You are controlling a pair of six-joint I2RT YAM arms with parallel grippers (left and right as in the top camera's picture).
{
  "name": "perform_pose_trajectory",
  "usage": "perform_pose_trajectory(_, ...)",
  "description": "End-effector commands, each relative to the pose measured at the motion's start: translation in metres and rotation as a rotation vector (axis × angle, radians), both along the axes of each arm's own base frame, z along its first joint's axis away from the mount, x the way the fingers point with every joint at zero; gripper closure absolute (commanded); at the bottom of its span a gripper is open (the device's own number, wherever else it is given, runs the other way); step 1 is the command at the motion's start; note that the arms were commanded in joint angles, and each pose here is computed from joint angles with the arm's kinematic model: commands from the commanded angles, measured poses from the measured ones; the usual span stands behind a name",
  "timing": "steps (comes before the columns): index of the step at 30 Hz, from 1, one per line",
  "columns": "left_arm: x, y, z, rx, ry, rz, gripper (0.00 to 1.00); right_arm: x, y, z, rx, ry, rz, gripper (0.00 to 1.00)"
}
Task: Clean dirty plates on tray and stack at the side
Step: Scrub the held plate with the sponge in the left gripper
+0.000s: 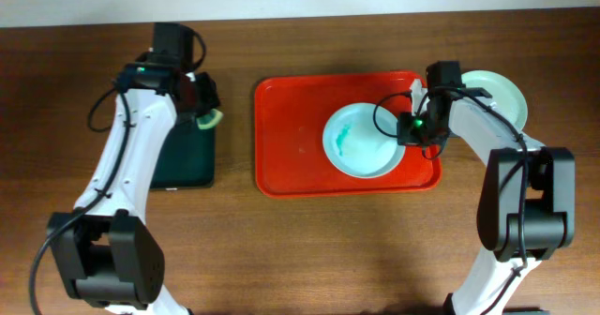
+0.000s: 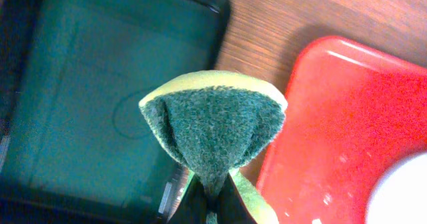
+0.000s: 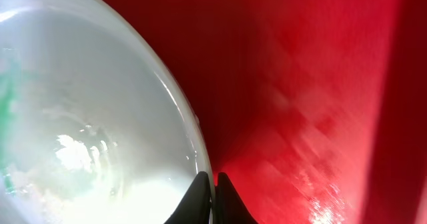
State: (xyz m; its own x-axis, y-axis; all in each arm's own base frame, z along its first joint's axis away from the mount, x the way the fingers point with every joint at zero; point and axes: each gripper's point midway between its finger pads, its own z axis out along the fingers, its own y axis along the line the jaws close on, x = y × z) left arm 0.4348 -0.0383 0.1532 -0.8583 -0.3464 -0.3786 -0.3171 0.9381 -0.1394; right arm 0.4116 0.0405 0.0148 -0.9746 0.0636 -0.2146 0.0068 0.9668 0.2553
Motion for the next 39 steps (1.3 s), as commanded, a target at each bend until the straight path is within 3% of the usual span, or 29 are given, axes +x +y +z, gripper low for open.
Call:
perform_pose_trajectory(1, -0.002, -0.045, -0.003, -0.038, -0.004, -0.101, 1.0, 0.002, 0.044, 0.002, 0.076, -0.025, 0.07, 0.95)
perform_pose_trajectory(5, 0.0, -0.103, -0.02, -0.042, -0.018, -0.225, 1.0, 0.004, 0.106, 0.002, 0.085, -0.094, 0.216, 0.95)
perform_pose_trajectory(10, -0.015, -0.167, -0.08, -0.14, 0.11, -0.393, 1.0, 0.008, 0.143, -0.002, 0.106, -0.139, 0.253, 0.96)
perform_pose_trajectory(16, -0.025, -0.182, -0.106, -0.1, 0.16, -0.426, 1.0, 0.007, 0.142, -0.022, 0.11, -0.092, 0.209, 0.95)
perform_pose_trajectory(21, -0.035, -0.176, -0.16, -0.064, 0.278, -0.415, 1.0, 0.009, 0.138, -0.023, 0.089, -0.094, 0.194, 0.95)
perform_pose_trajectory(22, -0.033, -0.169, -0.165, -0.022, 0.277, -0.402, 1.0, 0.009, 0.138, -0.023, 0.088, -0.094, 0.194, 0.95)
perform_pose_trajectory(26, -0.006, -0.093, -0.148, 0.368, 0.208, -0.265, 1.0, 0.007, 0.13, -0.027, 0.048, -0.083, 0.182, 0.95)
perform_pose_trajectory(27, 0.0, -0.083, -0.136, 0.398, 0.197, -0.242, 1.0, 0.007, 0.128, -0.027, 0.037, -0.08, 0.179, 0.95)
perform_pose_trajectory(29, 0.013, -0.089, -0.107, 0.355, 0.158, -0.233, 1.0, 0.007, 0.128, -0.027, 0.037, -0.081, 0.179, 0.95)
perform_pose_trajectory(30, 0.014, -0.107, -0.098, 0.259, 0.152, -0.26, 1.0, 0.007, 0.128, -0.027, 0.037, -0.081, 0.179, 0.95)
perform_pose_trajectory(32, -0.005, -0.177, -0.093, -0.131, 0.21, -0.394, 1.0, 0.007, 0.128, -0.027, 0.037, -0.081, 0.179, 0.95)
perform_pose_trajectory(33, -0.02, -0.2, -0.098, -0.225, 0.241, -0.445, 1.0, 0.007, 0.129, -0.027, 0.038, -0.081, 0.179, 0.95)
perform_pose_trajectory(35, -0.03, -0.208, -0.119, -0.181, 0.24, -0.485, 1.0, 0.007, 0.129, -0.027, 0.038, -0.082, 0.179, 0.95)
perform_pose_trajectory(39, -0.025, -0.174, -0.15, 0.051, 0.198, -0.428, 1.0, 0.006, 0.128, -0.028, 0.037, -0.077, 0.179, 0.95)
